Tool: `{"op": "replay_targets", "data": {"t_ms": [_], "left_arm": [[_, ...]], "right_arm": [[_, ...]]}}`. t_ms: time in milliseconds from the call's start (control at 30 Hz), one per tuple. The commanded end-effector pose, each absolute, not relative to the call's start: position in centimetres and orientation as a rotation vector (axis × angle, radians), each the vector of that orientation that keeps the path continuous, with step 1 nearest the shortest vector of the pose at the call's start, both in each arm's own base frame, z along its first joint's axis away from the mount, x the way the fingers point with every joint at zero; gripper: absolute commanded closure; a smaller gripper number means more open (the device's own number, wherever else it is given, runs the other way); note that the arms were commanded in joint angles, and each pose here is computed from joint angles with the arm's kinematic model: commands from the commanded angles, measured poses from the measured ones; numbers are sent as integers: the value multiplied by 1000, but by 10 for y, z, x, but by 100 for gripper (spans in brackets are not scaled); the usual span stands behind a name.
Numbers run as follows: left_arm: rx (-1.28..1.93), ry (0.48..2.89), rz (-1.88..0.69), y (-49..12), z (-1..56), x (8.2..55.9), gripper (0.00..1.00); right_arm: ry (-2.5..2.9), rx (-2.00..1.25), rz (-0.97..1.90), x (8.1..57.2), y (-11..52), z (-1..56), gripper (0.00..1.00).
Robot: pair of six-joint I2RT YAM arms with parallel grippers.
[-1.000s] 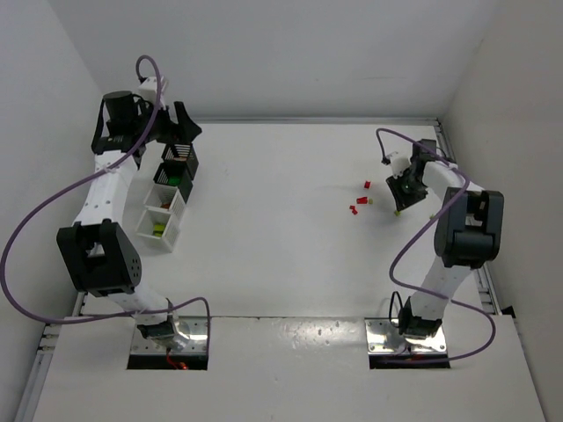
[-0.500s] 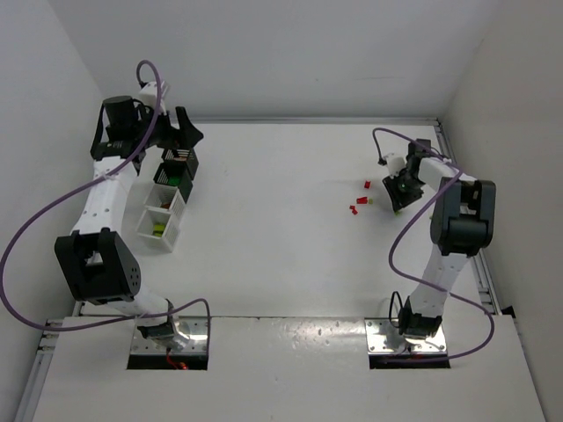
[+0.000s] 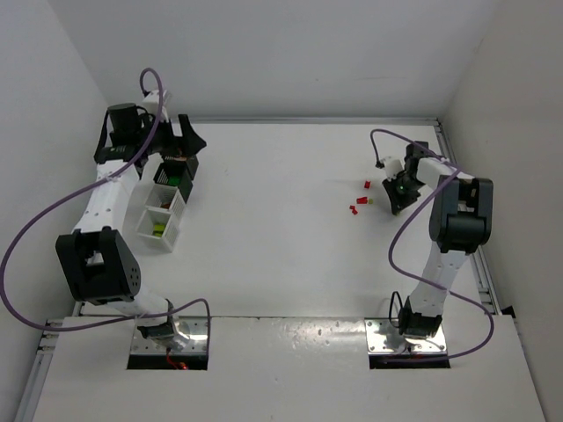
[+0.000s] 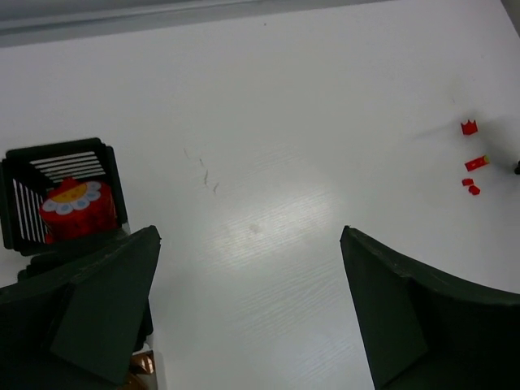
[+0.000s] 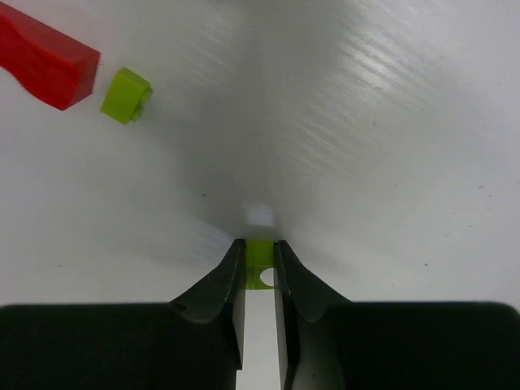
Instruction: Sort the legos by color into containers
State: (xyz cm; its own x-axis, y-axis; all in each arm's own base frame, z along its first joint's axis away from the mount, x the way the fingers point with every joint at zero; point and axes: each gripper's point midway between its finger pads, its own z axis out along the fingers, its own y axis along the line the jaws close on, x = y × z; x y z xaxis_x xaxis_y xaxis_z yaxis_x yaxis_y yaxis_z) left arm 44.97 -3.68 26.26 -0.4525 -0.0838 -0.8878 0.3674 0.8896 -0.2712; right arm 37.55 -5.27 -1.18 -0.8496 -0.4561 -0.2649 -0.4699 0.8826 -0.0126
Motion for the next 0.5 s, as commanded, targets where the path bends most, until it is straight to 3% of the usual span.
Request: {"op": "replay_targets", "data": {"t_ms": [0,200,333,467], "left_arm": [[226,1953,-588,-49,271,437,0],[292,1974,-854,-80,244,400,0],[336,1985,-1059,-104,229,371,12],[415,1986,-1180,-133,226,352,18]], "right_arm": [[2716,-731,159,385,-36,14,85],[2523,-641,723,387,53,83,92],[2324,-559,1159,380,126,140,95],[2192,-552,1381,380,189,179,97]]}}
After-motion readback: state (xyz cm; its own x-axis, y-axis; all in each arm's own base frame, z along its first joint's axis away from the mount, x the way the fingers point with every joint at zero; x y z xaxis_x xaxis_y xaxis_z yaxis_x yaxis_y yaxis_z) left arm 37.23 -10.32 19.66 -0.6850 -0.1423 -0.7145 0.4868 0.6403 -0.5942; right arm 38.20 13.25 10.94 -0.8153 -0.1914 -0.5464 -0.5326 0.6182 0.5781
